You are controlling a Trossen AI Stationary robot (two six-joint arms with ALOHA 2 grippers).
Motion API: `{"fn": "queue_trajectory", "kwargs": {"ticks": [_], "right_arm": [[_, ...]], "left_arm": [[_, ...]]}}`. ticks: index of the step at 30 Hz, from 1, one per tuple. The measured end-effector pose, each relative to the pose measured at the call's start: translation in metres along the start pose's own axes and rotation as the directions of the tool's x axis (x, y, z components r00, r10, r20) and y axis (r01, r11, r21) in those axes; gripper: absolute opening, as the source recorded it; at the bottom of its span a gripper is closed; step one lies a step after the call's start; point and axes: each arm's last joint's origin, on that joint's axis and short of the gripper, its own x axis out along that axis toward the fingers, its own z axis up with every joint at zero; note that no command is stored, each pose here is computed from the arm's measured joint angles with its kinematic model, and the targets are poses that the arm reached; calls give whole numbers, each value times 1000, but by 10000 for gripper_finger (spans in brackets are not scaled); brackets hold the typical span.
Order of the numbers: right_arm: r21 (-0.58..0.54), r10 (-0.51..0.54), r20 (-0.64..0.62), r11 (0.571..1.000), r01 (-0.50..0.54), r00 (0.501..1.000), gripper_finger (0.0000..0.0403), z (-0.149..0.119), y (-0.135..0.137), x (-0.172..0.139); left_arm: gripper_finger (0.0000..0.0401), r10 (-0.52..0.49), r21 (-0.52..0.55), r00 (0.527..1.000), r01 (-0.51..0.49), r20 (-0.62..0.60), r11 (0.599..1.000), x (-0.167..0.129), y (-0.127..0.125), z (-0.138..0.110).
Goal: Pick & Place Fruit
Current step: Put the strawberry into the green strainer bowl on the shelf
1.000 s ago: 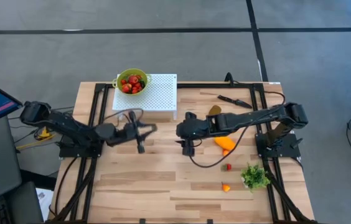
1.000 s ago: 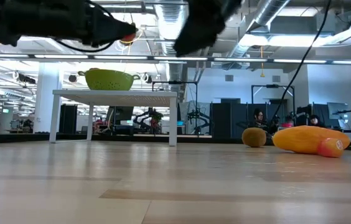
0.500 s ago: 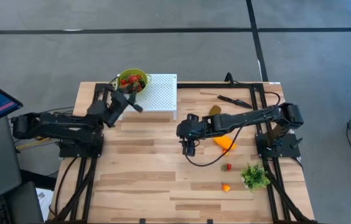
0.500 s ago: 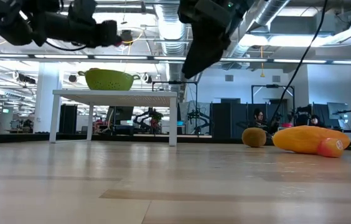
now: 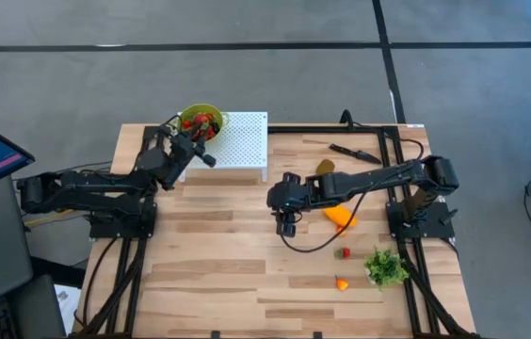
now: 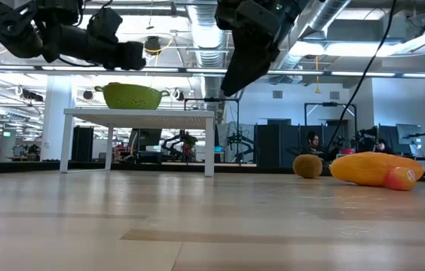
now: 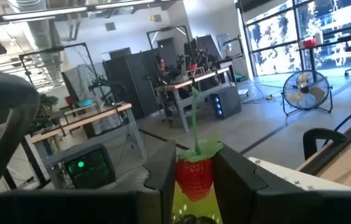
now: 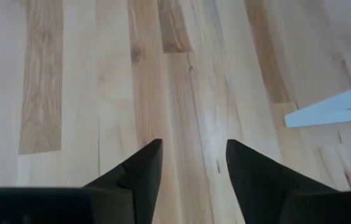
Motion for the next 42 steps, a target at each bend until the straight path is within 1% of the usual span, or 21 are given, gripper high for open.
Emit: {"fn": "queue_trajectory", "kwargs": {"ticks": [3, 6, 10, 14, 16, 19, 23, 27, 30, 32, 34, 35, 37, 39, 40, 42], "right_arm": [[-1, 1, 0, 1000, -1, 1000, 169, 0, 0, 0], [0, 1, 1, 1000, -1, 1000, 166, 0, 0, 0], [-1, 0, 0, 1000, 0, 1000, 167, 0, 0, 0], [0, 1, 0, 1000, -1, 1000, 169, 0, 0, 0], [0, 1, 0, 1000, -1, 1000, 167, 0, 0, 0], [-1, 1, 0, 1000, -1, 1000, 165, 0, 0, 0], [-1, 1, -1, 1000, -1, 1000, 164, 0, 0, 0], [-3, -2, -24, 1000, 2, 1000, 166, -2, 0, 0], [2, -5, -69, 1000, 5, 998, 165, -7, 2, -1], [20, -8, -117, 1000, 11, 993, 162, -12, 4, -2], [48, -13, -177, 999, 22, 984, 158, -19, 6, -3], [61, -16, -208, 998, 29, 978, 156, -22, 8, -4], [84, -21, -269, 995, 46, 963, 152, -29, 14, -7], [106, -25, -318, 992, 62, 948, 149, -36, 22, -11], [111, -27, -341, 991, 69, 940, 147, -39, 27, -13], [118, -34, -387, 989, 86, 921, 144, -47, 38, -18]], "left_arm": [[82, 0, 0, 1000, 0, -1, 1000, 0, 0, 0], [94, 0, 4, 1000, 0, -1, 1000, 0, 0, 0], [135, -1, 34, 1000, 1, -1, 999, 0, 0, 0], [183, -1, 35, 1000, 1, -1, 999, 0, 0, 0], [200, -1, 36, 1000, 1, 0, 999, 0, 0, 0], [219, -1, 36, 1000, 1, 0, 999, 0, 0, 0], [232, -5, 31, 1000, 5, 1, 999, -1, -1, 0], [234, -53, -44, 998, 54, 15, 998, -6, -8, 3], [230, -152, -108, 987, 156, 45, 982, -14, -19, 7], [226, -269, -136, 960, 278, 78, 951, -22, -29, 10], [222, -399, -151, 910, 412, 111, 898, -30, -39, 13], [220, -462, -157, 877, 478, 128, 864, -35, -44, 14], [216, -579, -169, 800, 599, 154, 783, -44, -52, 16], [212, -678, -191, 714, 700, 172, 689, -54, -60, 17], [211, -719, -202, 673, 739, 174, 643, -58, -63, 17], [207, -779, -220, 602, 795, 175, 565, -67, -68, 17]]}}
